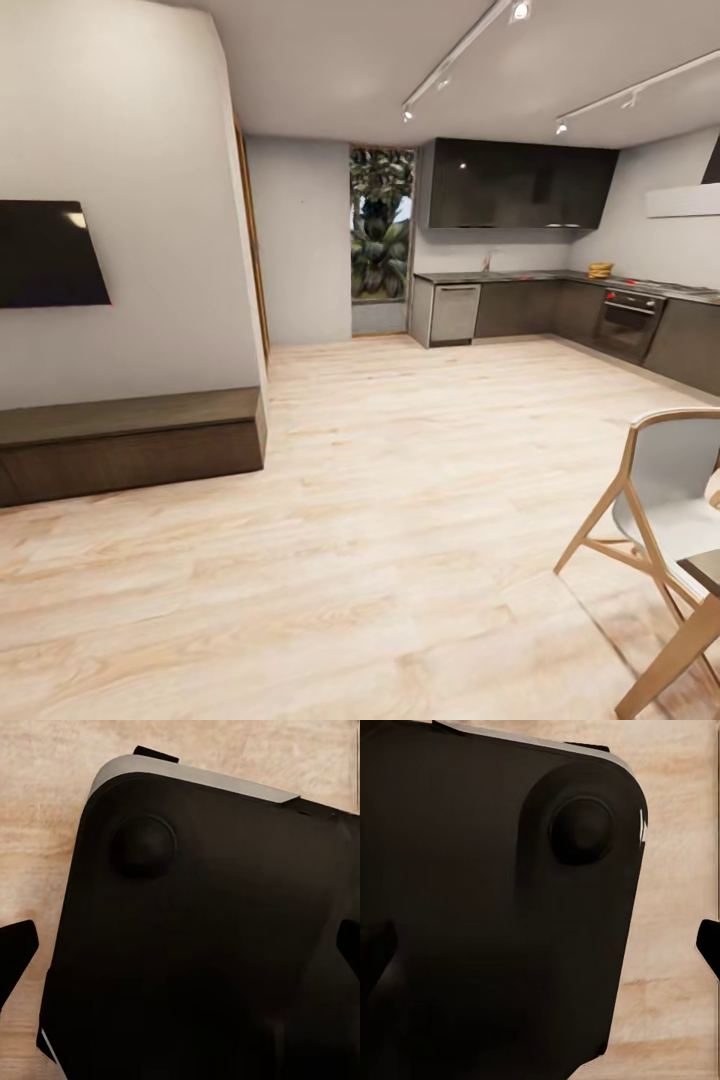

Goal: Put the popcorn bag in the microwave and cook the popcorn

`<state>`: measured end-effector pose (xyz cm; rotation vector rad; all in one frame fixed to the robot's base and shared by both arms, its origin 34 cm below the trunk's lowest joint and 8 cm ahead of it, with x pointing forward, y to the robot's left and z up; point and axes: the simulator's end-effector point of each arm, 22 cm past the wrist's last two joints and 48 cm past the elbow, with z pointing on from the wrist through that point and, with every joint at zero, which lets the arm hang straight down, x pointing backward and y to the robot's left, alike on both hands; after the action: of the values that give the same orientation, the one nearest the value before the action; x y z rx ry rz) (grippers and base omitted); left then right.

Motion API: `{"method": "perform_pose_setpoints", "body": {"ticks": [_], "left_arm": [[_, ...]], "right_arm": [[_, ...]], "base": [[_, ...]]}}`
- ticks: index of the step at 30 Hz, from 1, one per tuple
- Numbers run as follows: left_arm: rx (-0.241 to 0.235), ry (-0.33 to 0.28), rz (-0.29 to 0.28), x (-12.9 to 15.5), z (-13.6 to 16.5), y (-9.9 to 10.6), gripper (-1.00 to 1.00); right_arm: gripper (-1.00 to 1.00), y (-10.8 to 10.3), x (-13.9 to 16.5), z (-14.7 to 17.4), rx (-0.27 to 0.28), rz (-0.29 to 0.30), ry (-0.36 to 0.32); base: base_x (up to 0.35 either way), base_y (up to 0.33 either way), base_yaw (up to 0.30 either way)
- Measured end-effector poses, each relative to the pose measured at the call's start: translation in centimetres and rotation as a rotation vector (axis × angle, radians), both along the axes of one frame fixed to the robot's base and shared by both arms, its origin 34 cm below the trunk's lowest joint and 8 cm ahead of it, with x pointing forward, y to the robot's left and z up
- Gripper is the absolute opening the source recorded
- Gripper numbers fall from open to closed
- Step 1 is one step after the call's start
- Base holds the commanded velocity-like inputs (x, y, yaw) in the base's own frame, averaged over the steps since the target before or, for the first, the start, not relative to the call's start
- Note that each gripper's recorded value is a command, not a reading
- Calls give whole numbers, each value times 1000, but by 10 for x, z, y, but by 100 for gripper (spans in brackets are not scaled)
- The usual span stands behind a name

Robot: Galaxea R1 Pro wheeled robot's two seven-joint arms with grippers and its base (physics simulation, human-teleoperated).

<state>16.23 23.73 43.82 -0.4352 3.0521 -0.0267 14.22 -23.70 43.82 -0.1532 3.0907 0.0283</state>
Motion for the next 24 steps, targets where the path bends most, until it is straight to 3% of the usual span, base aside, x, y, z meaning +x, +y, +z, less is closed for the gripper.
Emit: {"method": "perform_pose_setpoints", "body": {"ticks": [24], "left_arm": [[1,-1,0,0,0,1,100]], "right_arm": [[100,0,0,0,0,0,0]], "base": [[326,0,0]]}}
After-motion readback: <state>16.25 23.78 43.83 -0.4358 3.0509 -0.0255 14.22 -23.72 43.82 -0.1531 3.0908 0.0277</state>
